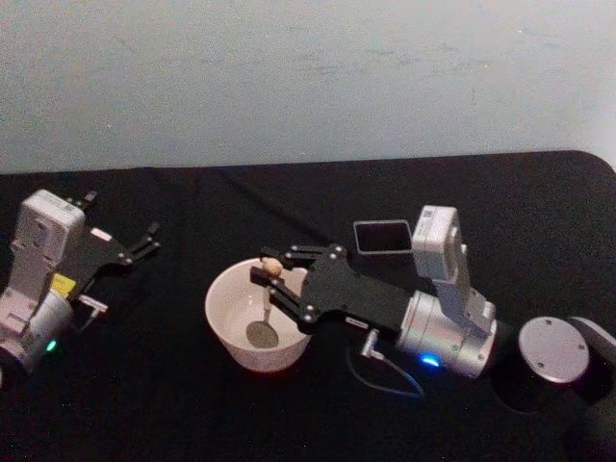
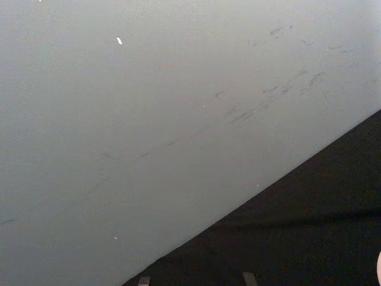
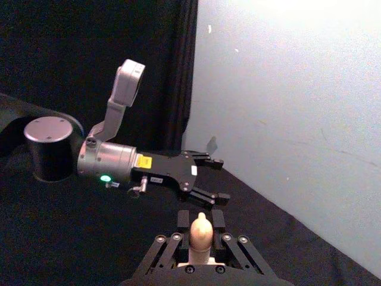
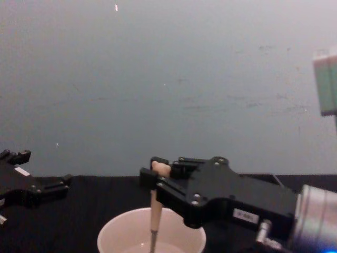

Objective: Pick up the stirring spoon with one hand, stir inside the cup, then place it back in its original position.

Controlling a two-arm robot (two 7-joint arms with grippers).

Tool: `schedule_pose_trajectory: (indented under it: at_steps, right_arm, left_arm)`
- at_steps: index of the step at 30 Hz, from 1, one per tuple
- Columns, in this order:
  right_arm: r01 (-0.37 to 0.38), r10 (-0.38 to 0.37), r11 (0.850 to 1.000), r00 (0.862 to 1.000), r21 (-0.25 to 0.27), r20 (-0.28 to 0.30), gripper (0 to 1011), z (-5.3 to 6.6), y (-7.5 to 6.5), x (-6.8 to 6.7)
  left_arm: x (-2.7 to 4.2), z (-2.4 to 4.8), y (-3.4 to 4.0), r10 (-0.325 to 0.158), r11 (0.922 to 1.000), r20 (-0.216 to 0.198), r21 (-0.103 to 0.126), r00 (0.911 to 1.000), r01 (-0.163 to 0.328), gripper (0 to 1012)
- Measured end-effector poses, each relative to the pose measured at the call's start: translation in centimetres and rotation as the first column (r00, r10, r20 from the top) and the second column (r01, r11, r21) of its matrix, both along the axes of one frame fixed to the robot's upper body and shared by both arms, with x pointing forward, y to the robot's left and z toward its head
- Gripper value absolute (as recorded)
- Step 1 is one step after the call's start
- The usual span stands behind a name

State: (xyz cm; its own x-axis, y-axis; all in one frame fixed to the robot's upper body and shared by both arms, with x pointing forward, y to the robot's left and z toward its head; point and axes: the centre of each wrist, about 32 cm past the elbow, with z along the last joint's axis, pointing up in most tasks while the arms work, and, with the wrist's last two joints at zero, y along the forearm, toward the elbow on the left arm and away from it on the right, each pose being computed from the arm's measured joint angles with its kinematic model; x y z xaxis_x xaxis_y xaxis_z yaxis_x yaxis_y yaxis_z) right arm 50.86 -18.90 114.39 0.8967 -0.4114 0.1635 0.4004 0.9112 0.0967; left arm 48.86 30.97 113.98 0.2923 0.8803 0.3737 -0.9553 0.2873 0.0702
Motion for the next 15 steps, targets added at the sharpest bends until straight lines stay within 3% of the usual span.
schedule_pose_trajectory:
  at_steps: [10,15]
  right_arm:
    - [0.053,-0.053,0.999,0.999,0.007,0.007,210,-0.2,2.1,1.6]
    - [0.078,-0.078,0.997,0.997,0.000,0.013,210,-0.4,2.3,2.2]
  left_arm:
    - [0.00,0.00,0.00,0.000,1.0000,0.000,0.000,1.0000,0.000,1001]
    - [0.00,0.00,0.00,0.000,1.0000,0.000,0.000,1.0000,0.000,1001]
